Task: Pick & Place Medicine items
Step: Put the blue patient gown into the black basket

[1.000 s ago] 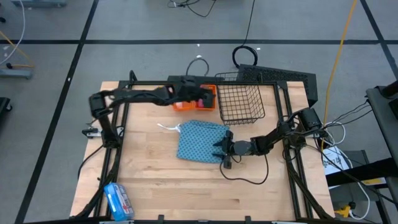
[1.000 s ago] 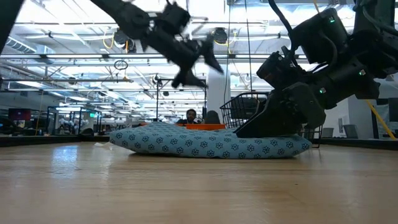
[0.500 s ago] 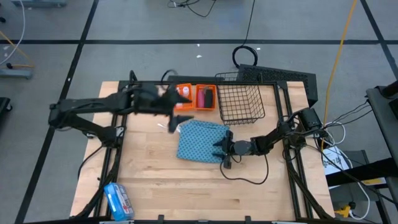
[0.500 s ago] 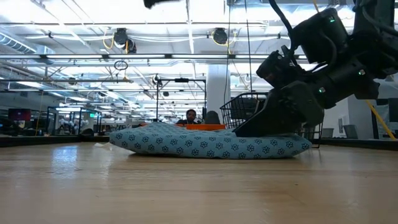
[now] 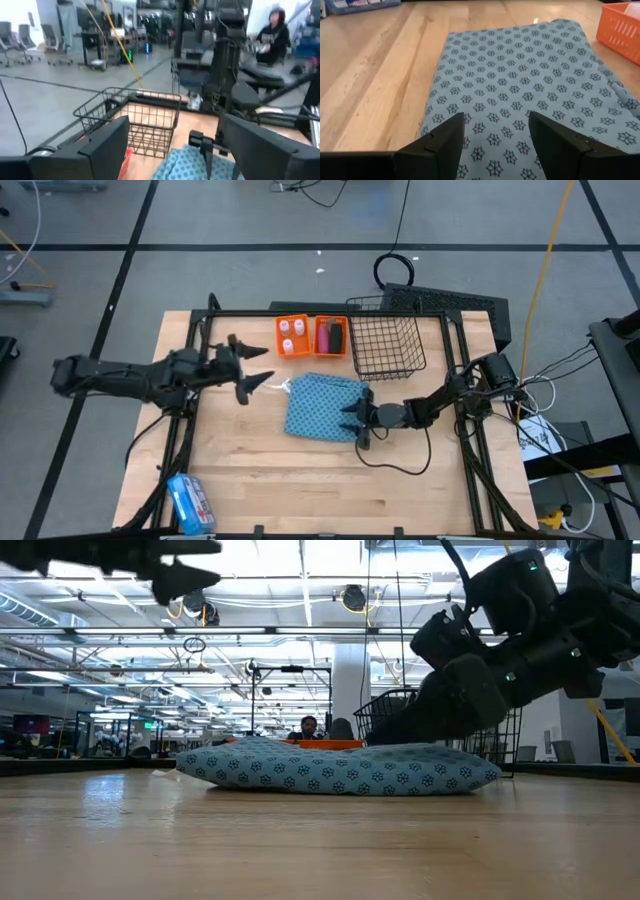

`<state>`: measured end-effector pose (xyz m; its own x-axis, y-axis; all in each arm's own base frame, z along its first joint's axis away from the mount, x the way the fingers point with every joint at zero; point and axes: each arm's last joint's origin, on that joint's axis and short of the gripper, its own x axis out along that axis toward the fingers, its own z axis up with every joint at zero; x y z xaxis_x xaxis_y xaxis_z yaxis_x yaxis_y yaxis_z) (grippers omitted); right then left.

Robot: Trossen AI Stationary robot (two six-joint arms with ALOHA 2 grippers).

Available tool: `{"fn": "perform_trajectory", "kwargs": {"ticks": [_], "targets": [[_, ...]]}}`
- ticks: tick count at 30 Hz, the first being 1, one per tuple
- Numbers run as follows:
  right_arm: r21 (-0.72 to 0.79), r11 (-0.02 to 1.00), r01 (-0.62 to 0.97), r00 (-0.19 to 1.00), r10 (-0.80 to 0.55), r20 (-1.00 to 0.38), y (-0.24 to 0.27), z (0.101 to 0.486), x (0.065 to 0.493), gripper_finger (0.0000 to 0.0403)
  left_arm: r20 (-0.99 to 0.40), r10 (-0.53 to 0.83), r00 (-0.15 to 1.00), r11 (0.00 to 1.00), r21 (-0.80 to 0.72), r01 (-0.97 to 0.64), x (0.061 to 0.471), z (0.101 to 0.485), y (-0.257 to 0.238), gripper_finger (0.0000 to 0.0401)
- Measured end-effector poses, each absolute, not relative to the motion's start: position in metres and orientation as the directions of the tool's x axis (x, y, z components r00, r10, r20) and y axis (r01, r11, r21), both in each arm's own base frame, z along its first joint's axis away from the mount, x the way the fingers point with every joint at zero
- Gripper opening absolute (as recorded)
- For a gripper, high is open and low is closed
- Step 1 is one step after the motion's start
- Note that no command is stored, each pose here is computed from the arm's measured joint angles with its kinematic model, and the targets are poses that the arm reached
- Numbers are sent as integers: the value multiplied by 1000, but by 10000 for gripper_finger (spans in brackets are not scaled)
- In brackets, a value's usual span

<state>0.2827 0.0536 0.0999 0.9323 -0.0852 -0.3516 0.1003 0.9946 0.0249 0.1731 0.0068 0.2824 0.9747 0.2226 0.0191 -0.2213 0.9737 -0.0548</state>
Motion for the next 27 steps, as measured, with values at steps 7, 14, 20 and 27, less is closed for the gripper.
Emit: {"fn": "perform_trajectory", "kwargs": {"ticks": [7,14,20,27], "targets": [[33,994,100,940,-83,-331,54,102,283,212,95,228,969,972,-88,-220,145,240,6,317],[50,994,96,958,-79,-274,54,108,285,212,165,239,957,968,-121,-221,130,209,7,330],[57,995,83,951,-62,-302,49,133,297,220,166,242,956,968,-111,-225,128,204,7,324],[-80,995,58,806,-94,-585,30,201,337,273,156,236,959,971,-62,-229,129,203,7,311]]}}
